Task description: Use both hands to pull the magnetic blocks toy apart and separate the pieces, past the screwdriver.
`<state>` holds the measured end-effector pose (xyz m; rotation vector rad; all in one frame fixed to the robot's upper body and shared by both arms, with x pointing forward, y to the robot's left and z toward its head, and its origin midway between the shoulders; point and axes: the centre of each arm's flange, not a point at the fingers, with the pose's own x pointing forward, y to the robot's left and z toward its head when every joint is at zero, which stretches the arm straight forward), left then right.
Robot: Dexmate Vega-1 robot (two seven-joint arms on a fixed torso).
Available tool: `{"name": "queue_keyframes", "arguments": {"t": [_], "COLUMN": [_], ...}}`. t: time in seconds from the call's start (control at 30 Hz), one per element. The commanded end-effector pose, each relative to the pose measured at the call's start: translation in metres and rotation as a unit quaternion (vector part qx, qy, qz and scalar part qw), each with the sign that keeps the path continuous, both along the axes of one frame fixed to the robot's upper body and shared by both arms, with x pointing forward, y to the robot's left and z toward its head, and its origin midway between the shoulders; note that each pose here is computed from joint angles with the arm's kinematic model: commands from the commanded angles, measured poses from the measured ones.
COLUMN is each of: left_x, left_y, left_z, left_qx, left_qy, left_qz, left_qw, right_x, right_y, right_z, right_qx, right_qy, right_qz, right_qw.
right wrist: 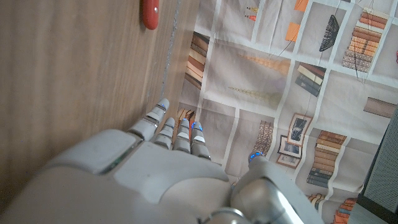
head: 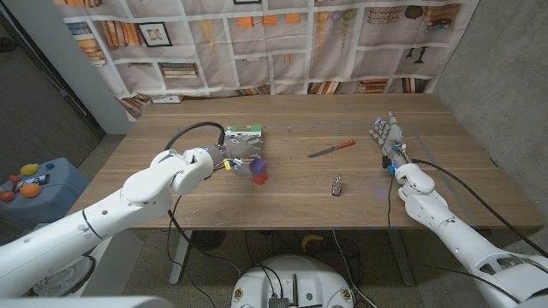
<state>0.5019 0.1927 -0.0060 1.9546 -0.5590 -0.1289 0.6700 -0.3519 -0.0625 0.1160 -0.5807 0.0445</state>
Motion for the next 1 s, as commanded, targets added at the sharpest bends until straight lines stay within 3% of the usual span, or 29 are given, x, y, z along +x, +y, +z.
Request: {"name": "queue_keyframes", "arguments": {"t": [0.03,0.37,1.0], "left_x": [0.0014,0.0025,0.0029], "left_y": [-0.0023,-0.0048,-0.0027], "left_z": [-0.0046,-0.0028,-0.0016], "left_qx": [-0.005,-0.014,-0.018], "left_qy": [-0.018,-0.030,-0.042], "left_qz": [-0.016,-0.035,-0.035], "left_qw": [1.000,0.999,0.998], "right_x": [0.0016,0.0007,0.0007], "right_y": [-0.0004,-0.0010,-0.0008], "right_z": [-0.0003,-0.0018,-0.0038], "right_qx": [0.001,0.000,0.002], "right_qy": [0.001,0.001,0.004], "right_qz": [0.001,-0.001,-0.002], "right_qw": [1.0000,1.0000,1.0000]}}
